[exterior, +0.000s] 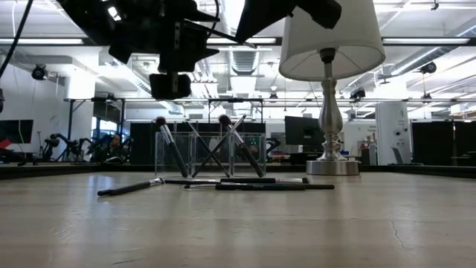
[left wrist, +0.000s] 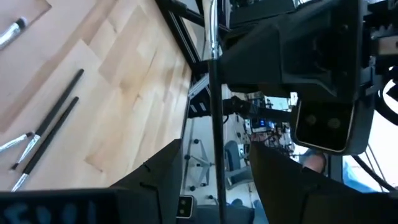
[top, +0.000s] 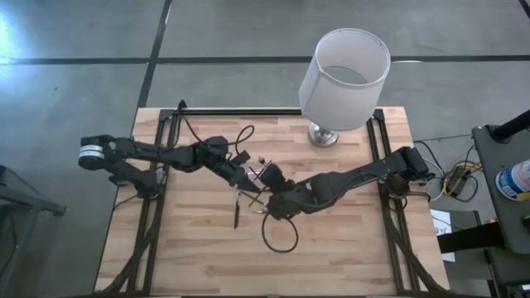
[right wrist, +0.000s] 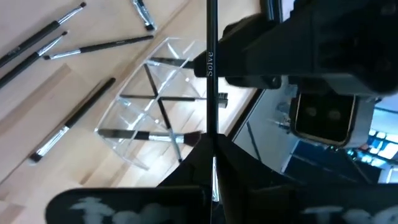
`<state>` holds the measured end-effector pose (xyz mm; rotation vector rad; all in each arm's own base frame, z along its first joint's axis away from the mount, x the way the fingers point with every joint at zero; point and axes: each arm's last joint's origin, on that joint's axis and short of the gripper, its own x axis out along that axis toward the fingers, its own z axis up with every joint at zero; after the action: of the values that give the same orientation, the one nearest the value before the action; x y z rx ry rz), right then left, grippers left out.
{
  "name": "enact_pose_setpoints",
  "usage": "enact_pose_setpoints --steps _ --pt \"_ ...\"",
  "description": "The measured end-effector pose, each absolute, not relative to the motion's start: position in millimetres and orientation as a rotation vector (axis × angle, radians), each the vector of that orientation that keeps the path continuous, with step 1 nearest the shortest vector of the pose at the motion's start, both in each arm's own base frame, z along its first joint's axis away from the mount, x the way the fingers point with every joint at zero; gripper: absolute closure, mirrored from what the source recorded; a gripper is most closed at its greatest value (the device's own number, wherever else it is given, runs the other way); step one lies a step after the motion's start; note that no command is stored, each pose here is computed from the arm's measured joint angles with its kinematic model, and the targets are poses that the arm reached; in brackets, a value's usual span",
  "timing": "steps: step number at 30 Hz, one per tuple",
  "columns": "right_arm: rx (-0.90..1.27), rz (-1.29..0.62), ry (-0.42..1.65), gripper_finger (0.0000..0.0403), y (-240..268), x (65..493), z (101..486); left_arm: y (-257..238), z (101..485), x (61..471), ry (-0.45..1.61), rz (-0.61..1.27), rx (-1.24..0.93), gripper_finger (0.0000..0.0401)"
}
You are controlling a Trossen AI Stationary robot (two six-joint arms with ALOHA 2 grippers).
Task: Put items in baskets/containers
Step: Put the eyeshadow brush into the transparent organizer
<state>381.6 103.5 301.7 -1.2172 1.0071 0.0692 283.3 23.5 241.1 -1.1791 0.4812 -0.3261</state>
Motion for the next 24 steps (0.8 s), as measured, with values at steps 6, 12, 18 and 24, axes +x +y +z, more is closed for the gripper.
enact_pose_setpoints --steps 6,12,18,24 --pt "-1.287 0.028 0.959 0.0394 102.9 388.2 305.1 23.5 242.7 283.6 0.470 -0.334 -1.188 0.0224" --pt "-1.291 0.020 0.980 0.0394 97.5 388.8 302.6 22.8 243.2 283.3 0.482 -0.358 -1.192 0.0255" --pt "-1.285 0.021 0.987 0.0394 98.0 388.2 300.3 23.0 243.1 283.2 0.480 -0.359 -1.184 0.0311" --pt "-1.273 0.013 0.988 0.0394 96.7 388.5 300.1 23.1 243.1 283.2 0.471 -0.366 -1.148 0.0358"
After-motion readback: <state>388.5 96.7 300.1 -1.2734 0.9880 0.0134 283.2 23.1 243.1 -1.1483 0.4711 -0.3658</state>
